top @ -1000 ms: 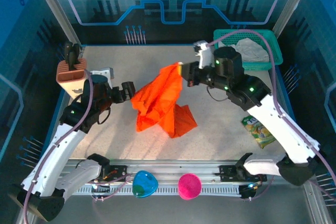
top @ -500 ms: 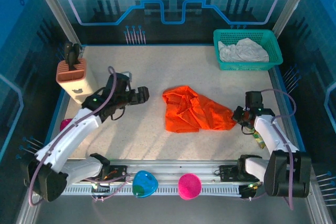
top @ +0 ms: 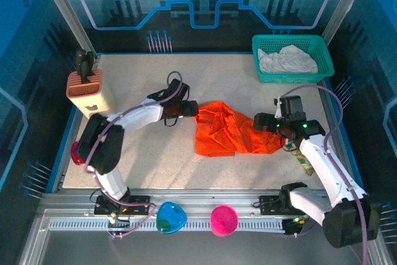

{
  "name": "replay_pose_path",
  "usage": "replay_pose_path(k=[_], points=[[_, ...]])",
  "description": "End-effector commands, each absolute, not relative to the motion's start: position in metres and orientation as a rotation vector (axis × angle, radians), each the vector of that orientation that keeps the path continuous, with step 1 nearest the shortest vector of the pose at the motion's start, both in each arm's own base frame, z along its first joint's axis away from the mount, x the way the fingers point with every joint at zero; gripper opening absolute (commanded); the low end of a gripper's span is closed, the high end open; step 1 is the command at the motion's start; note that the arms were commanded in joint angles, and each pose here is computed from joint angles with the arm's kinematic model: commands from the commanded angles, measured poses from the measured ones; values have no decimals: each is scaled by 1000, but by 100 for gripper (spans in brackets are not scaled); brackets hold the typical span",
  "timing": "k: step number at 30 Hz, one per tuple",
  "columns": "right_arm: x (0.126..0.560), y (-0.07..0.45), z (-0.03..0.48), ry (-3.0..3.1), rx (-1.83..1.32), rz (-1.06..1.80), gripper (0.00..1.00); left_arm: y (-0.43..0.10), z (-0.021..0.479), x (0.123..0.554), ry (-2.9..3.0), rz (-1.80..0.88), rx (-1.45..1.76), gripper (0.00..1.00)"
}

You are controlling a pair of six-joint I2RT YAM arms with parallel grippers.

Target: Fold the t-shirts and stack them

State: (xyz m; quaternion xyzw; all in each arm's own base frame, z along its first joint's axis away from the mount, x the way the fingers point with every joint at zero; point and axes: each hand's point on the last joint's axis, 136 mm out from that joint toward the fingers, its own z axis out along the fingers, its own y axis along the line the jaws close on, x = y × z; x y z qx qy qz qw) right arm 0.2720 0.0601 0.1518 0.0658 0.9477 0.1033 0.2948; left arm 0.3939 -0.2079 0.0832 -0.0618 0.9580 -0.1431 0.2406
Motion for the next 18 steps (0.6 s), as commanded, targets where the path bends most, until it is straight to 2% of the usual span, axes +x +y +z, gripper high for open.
replay_pose_path(k=[1, 7, 13, 15, 18], points=[[254, 80, 148, 2587, 61, 276, 94, -243, 86, 423, 2583, -533, -110, 72], [260, 132, 124, 2633, -95, 357, 85, -261, 55, 436, 2622, -599, -107, 59], [276, 169, 89, 2719, -221, 293, 78, -266, 45, 427, 2631, -663, -123, 48], [281, 173, 79, 2746, -228, 238, 77, -266, 44, 424, 2629, -681, -131, 41], [286, 171, 62, 2785, -203, 158, 70, -270, 44, 423, 2624, -709, -134, 23]])
